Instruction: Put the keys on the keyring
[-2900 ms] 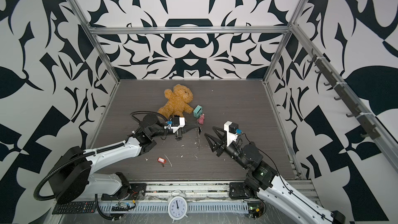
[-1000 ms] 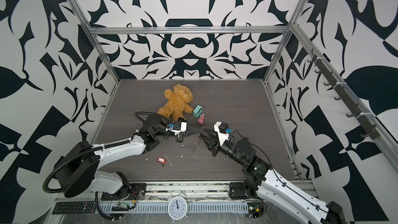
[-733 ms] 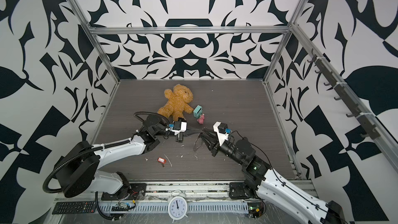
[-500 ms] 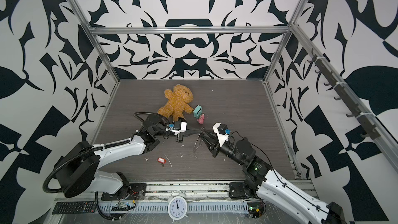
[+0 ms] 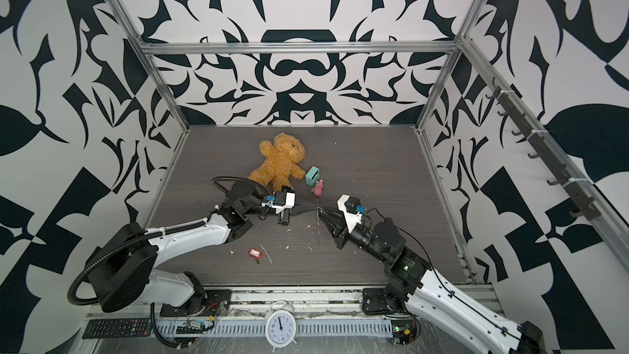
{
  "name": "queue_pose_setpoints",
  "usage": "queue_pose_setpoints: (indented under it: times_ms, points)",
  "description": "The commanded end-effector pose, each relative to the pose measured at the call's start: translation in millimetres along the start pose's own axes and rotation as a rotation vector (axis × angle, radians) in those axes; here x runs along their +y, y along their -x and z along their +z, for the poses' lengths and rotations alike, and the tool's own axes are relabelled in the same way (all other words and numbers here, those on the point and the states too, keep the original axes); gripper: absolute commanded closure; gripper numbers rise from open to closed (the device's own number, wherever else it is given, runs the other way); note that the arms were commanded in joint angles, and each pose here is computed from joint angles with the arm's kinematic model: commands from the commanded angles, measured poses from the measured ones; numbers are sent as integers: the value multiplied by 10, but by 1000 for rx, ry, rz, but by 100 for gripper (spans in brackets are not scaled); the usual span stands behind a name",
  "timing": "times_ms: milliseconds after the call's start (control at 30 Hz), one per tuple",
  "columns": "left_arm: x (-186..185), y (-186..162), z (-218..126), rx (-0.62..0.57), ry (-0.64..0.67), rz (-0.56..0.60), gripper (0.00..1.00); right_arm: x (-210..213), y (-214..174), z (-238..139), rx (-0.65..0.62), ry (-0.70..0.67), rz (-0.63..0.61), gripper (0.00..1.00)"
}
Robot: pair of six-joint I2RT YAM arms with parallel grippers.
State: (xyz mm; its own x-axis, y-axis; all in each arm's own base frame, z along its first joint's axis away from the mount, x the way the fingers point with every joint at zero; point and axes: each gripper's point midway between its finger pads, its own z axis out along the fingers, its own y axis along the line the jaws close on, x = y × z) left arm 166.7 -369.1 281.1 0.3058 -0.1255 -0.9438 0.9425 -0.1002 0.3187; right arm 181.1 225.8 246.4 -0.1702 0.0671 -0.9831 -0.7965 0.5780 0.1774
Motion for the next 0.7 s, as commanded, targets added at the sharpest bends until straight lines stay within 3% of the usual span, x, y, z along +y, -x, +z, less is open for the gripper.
queue_pose_setpoints:
  times_ms: [0,467,667]
  points:
    - [31,284,18,-65,-10,70,100,29,126,5,-46,13,-15,72]
    - [-3,278,30,-68,-39,63,100,42,144,7,-63,22,-8,72]
    - [-1,289,31,-70,-39,62,100,55,147,-5,-70,30,-10,78]
